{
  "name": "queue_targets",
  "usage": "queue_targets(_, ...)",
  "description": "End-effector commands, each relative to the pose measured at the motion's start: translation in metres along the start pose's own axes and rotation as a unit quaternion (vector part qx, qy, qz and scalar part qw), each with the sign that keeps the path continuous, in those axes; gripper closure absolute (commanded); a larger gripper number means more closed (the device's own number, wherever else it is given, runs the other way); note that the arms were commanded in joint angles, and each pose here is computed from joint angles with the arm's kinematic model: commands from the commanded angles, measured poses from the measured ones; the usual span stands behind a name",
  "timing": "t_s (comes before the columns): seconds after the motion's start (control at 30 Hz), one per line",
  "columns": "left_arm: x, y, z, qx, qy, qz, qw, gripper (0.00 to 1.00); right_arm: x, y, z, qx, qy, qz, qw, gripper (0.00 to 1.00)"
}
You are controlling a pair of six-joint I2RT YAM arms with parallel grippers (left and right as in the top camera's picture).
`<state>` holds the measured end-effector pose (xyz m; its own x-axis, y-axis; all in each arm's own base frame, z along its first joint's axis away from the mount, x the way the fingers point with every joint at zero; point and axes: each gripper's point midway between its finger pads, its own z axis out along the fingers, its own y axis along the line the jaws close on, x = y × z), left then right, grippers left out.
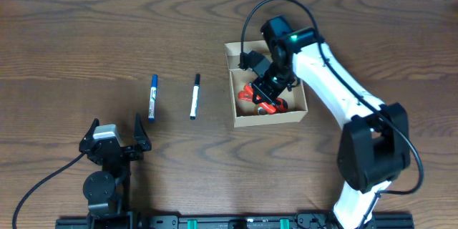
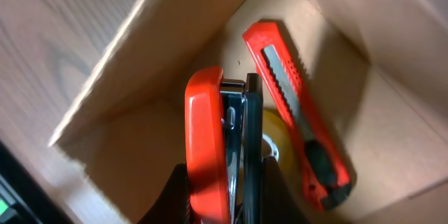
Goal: Pack container
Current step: 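Carry the orange-and-black cutter into the box and lower it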
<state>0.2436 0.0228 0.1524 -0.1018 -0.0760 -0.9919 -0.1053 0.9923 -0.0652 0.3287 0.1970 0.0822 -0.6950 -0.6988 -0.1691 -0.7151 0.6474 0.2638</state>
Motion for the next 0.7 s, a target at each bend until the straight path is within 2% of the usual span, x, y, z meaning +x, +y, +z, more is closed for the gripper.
queue_targets(0.0,0.017,0.004,0.001,-0.01,0.025,0.001,1.0,0.05,0.001,-0.002,0.012,-0.002,0.011,-0.001,1.0,0.98)
queue_targets(0.67,0.017,0.004,0.001,-0.01,0.025,0.001,1.0,0.05,-0.002,-0.017,0.026,0.021,0.013,-0.003,1.0,0.98)
